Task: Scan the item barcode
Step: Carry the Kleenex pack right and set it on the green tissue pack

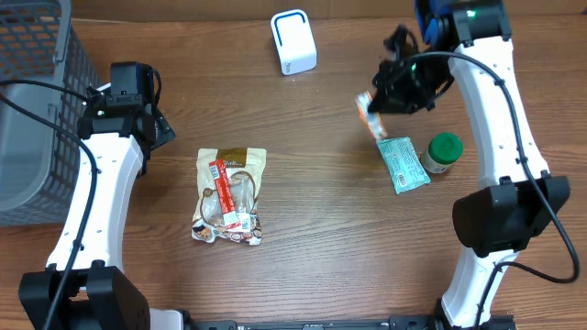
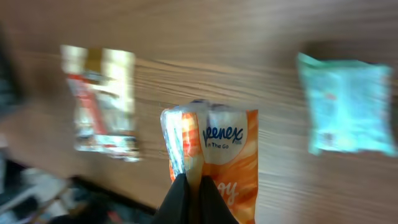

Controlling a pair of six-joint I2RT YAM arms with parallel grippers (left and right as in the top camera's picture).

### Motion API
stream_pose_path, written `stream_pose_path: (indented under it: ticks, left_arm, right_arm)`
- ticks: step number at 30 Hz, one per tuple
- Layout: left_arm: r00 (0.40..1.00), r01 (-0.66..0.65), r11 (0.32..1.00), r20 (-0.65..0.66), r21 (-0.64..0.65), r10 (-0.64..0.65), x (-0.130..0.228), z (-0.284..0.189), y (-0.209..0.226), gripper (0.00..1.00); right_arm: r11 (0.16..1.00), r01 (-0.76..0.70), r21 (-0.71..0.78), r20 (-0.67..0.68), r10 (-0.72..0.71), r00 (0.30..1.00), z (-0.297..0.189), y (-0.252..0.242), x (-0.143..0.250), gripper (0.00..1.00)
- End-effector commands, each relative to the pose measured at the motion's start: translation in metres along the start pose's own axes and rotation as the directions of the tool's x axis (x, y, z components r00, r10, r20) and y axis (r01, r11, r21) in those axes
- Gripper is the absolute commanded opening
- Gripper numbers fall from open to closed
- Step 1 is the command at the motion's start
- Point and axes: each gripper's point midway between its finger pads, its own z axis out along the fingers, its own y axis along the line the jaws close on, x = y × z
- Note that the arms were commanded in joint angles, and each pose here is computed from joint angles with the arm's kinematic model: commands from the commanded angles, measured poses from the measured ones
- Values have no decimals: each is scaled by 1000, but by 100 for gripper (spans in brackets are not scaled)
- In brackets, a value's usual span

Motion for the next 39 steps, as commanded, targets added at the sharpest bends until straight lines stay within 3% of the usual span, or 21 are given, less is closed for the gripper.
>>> stream_pose_path:
  ticks: [1, 8, 16, 26, 39]
  left_arm:
    - [1000, -14, 1000, 19, -4, 14, -6, -3, -1, 100]
    - [1000, -14, 1000, 19, -4, 14, -6, -3, -1, 100]
    - [1000, -14, 1000, 19, -4, 14, -6, -3, -1, 100]
    - [1000, -14, 1000, 19, -4, 14, -6, -3, -1, 100]
    - [1000, -14, 1000, 19, -4, 14, -6, -3, -1, 100]
  right_arm:
    - [974, 39, 224, -84, -20, 996, 23, -49, 10, 4]
    - [866, -25, 500, -119, 97, 988, 43, -114, 23, 4]
    - [820, -12, 572, -110, 91, 990, 79, -148, 23, 6]
    - [816, -36, 577, -79, 100, 992, 81, -149, 18, 25]
    - [854, -87, 513, -54, 132, 990, 67, -121, 21, 26]
